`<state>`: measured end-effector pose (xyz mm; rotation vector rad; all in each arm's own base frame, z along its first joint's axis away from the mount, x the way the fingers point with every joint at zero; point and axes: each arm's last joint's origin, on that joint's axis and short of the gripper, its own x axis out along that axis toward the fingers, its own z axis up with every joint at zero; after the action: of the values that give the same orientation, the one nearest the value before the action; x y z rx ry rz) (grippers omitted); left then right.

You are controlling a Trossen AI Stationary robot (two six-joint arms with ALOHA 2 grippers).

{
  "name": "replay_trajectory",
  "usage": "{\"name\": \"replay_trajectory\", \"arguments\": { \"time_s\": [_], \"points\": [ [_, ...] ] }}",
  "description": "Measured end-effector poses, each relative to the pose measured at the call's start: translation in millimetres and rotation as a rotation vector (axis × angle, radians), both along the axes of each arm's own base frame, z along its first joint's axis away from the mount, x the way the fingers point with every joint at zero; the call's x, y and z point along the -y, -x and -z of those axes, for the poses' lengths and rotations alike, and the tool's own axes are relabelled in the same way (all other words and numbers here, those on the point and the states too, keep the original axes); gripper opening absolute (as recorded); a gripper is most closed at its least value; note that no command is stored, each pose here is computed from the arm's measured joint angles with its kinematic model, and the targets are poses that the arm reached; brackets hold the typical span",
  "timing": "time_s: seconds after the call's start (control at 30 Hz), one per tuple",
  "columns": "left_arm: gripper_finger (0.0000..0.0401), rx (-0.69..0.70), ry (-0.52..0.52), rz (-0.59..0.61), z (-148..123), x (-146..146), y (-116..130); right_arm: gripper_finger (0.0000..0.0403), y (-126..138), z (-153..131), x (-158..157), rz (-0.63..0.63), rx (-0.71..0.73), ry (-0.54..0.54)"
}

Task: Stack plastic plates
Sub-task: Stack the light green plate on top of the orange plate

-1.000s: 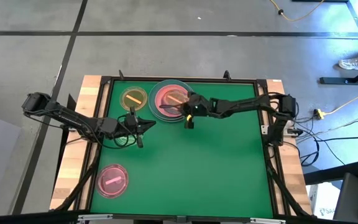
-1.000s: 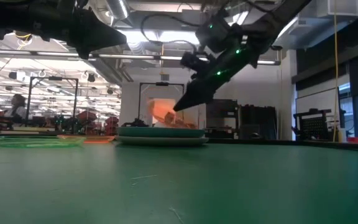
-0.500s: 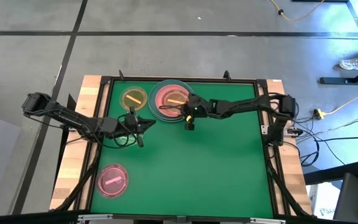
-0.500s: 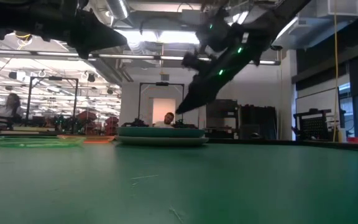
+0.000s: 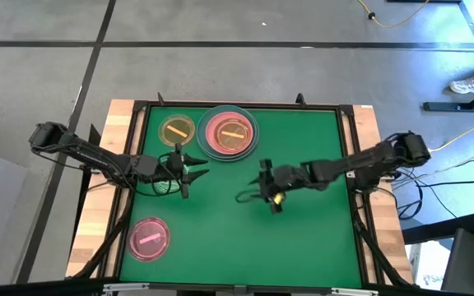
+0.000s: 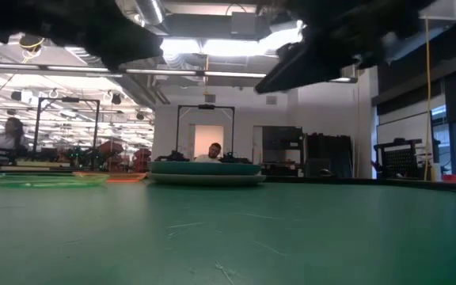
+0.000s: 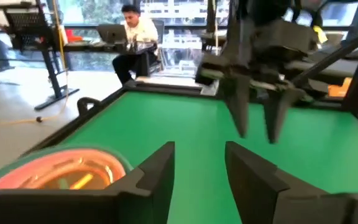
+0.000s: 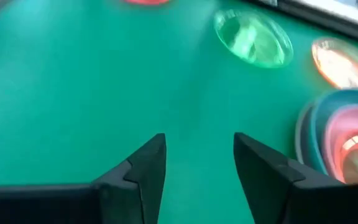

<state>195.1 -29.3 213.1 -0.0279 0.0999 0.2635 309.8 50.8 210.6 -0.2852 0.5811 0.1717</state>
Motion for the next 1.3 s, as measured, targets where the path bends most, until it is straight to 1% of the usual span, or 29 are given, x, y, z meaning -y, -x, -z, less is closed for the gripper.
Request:
{"name": "replay_trajectory", "arguments": {
  "time_s": [0.07,0.13,0.27,0.37,0.47,0.53,0.63,0.77,0.87,1.0,1.13,1.3],
  "points": [
    [0.0140,-0.029,-0.015,0.031,-5.1,5.0,-2.5,0.0175,10.5,2.3,-12.7,-0.023,0.046,-0.008],
    [0.0139,-0.095,-0.036,0.057,-6.9,10.4,-6.7,0.0173,19.7,3.9,-23.0,-0.048,0.090,-0.018],
    [0.0131,-0.205,-0.081,0.029,-14.7,17.6,-18.4,0.0172,28.2,-4.2,-35.8,-0.097,0.154,-0.034],
    [0.0125,-0.331,-0.095,0.012,-10.1,21.9,-28.9,0.0172,31.3,-8.4,-39.2,-0.107,0.168,-0.036],
    [0.0119,-0.455,-0.060,0.009,-5.4,29.5,-39.7,0.0172,32.2,-9.8,-39.0,-0.093,0.167,-0.060],
    [0.0115,-0.600,-0.046,0.039,1.2,36.8,-42.3,0.0172,32.2,-9.3,-38.3,-0.082,0.158,-0.073],
    [0.0108,-0.797,-0.005,0.048,6.5,46.6,-41.4,0.0172,32.9,-7.7,-37.9,-0.080,0.141,-0.068],
    [0.0099,-0.951,0.060,-0.012,11.7,56.0,-33.2,0.0172,32.7,-7.5,-37.0,-0.050,0.145,-0.056],
    [0.0094,-1.011,0.113,-0.050,17.6,59.4,-24.1,0.0172,32.6,-7.5,-36.9,-0.046,0.145,-0.055],
    [0.0092,-1.077,0.148,-0.111,33.2,59.4,-9.6,0.0172,32.5,-7.6,-36.2,-0.024,0.149,-0.045],
    [0.0094,-1.111,0.157,-0.151,48.6,57.0,1.8,0.0172,32.7,-7.1,-36.2,-0.015,0.142,-0.060],
    [0.0092,-1.114,0.158,-0.164,60.6,53.8,7.8,0.0172,32.6,-7.1,-36.2,-0.014,0.143,-0.059]
  ]
}}
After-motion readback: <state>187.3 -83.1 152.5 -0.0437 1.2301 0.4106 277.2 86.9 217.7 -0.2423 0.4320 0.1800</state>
